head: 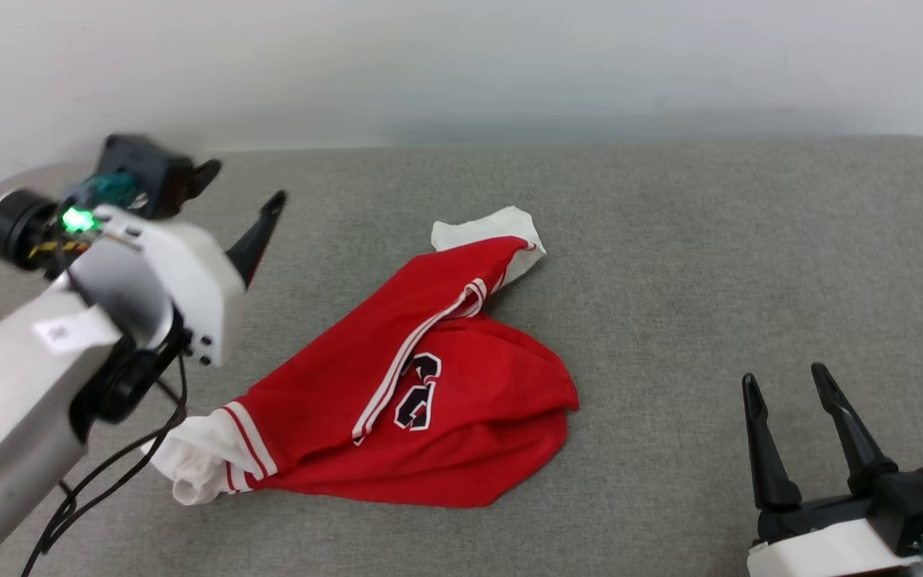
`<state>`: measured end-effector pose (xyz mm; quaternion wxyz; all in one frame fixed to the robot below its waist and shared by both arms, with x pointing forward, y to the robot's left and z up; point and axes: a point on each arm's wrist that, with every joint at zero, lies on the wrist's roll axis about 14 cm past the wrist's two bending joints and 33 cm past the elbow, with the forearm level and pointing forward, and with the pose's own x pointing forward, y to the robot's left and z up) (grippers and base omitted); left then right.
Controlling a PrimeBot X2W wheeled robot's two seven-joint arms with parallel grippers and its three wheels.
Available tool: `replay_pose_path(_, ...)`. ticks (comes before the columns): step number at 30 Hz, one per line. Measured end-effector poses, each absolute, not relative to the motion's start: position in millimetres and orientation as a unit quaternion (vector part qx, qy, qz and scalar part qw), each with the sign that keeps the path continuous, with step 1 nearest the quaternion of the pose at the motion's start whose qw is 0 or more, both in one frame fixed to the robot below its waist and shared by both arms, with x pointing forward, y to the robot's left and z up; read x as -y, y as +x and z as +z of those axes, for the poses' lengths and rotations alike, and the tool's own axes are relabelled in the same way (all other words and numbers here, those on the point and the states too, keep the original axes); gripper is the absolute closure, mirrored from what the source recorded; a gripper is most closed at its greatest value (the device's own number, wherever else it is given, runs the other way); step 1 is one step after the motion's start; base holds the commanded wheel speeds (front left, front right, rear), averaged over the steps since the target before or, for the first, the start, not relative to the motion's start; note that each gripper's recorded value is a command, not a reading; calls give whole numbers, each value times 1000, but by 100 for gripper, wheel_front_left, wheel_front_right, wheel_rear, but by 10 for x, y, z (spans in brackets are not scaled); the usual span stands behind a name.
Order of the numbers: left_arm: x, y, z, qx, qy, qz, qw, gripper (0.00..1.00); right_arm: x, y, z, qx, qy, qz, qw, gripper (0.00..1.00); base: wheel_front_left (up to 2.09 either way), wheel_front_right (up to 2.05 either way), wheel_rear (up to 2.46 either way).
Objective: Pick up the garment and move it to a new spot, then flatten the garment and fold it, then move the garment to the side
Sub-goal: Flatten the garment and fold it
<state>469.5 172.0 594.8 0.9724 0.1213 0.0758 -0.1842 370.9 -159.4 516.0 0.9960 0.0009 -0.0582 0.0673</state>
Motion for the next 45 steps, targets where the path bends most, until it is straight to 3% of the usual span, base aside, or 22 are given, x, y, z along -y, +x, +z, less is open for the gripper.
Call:
replay_pose_path(7, -1131, 5020, 5798, -163, 153, -276, 935, 0, 1674, 3831, 5111, 53, -3, 55, 997, 0, 0, 0, 0)
replay_pose_path(15, -673, 5193, 5132, -320, 173, -345, 865, 0, 1792, 3997, 4983, 37, -7, 38, 999, 0, 0, 0, 0)
replay_pose_path(26, -455, 5072, 3948, -481, 220, -371, 763, 0, 1954, 4146, 4738, 6, -15, 16, 1000, 0, 0, 0, 0)
replay_pose_path(33, -405, 4970, 3707, -508, 237, -379, 736, 0, 2017, 4163, 4697, 1, -17, 8, 1000, 0, 0, 0, 0)
replay_pose_path(34, -396, 4948, 3701, -509, 235, -381, 735, 23, 2017, 4163, 4697, 1, -17, 8, 1000, 0, 0, 0, 0)
replay_pose_path(35, -389, 4939, 3707, -507, 234, -382, 736, 100, 2020, 4163, 4701, 1, -16, 7, 1000, 0, 0, 0, 0)
replay_pose_path(40, -340, 4921, 3806, -476, 228, -392, 754, 100, 1995, 4154, 4775, 12, -15, 11, 1000, 0, 0, 0, 0)
replay_pose_path(45, -106, 5072, 4269, -378, 206, -417, 801, 100, 1983, 4102, 4896, 27, -13, 12, 999, 0, 0, 0, 0)
